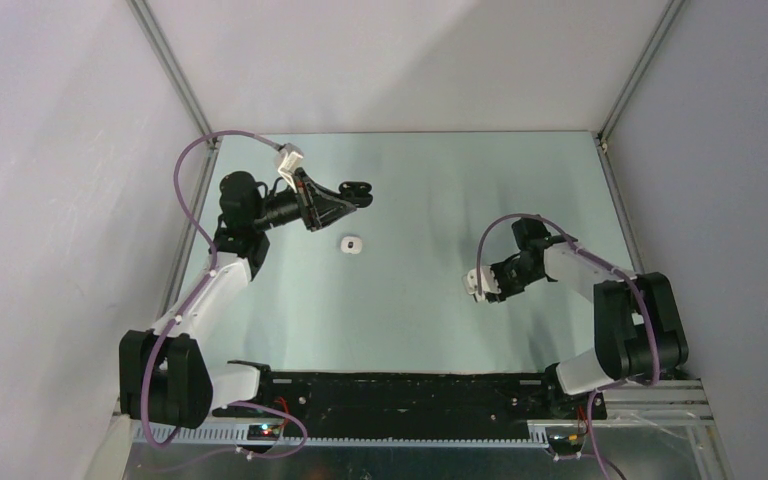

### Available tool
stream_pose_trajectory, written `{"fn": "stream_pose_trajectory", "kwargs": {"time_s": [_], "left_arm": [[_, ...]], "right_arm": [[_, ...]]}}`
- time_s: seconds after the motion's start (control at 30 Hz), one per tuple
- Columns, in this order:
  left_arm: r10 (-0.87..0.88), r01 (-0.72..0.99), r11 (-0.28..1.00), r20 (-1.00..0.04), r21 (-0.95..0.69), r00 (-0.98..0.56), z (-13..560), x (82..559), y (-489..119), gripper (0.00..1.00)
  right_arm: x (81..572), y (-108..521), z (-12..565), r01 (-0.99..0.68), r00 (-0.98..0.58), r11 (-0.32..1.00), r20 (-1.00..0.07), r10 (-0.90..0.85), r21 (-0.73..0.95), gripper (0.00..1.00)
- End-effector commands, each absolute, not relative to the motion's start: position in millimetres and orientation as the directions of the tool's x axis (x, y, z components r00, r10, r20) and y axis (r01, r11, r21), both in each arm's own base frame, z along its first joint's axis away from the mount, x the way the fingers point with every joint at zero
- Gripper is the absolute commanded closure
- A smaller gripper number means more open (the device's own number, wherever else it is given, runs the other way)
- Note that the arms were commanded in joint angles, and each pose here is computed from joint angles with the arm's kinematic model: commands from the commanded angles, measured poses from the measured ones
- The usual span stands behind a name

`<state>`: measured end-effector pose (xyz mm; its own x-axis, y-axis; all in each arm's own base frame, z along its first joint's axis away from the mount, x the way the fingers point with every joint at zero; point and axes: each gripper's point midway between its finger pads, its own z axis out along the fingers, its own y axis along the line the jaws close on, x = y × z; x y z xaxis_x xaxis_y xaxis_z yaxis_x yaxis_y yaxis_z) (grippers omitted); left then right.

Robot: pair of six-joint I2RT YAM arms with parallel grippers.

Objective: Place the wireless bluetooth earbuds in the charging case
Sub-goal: Pick up the earbud from the center of the board.

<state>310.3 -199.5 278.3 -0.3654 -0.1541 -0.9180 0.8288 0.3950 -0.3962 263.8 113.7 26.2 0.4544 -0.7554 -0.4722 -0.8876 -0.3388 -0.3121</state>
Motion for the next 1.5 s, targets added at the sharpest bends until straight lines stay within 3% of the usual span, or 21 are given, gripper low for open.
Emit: {"fn": "stream_pose_trajectory", "kwargs": {"time_s": [0.0,0.53,0.9,1.33,1.47], "left_arm": [[-0.149,0.851,0.406,-0.943,-0.333,-0.298,294,315,-197,1.0],[-0.145,0.845,0.412,-0.94,-0.341,-0.309,290,317,-197,1.0],[-0.148,0.841,0.416,-0.938,-0.346,-0.313,290,319,-196,1.0],[-0.145,0.839,0.418,-0.937,-0.349,-0.318,287,321,-196,1.0],[-0.126,0.861,0.397,-0.948,-0.317,-0.292,290,319,-198,1.0]], "right_arm": [[274,117,27,-0.883,0.458,-0.328,-0.464,-0.758,-0.335,0.65],[290,117,21,-0.901,0.415,-0.286,-0.456,-0.787,-0.327,0.63],[308,124,28,-0.896,0.403,-0.24,-0.455,-0.794,-0.374,0.7],[306,130,46,-0.922,0.351,-0.199,-0.502,-0.79,-0.332,0.98],[311,148,96,-0.934,0.316,-0.141,-0.576,-0.754,-0.328,1.0]]}}
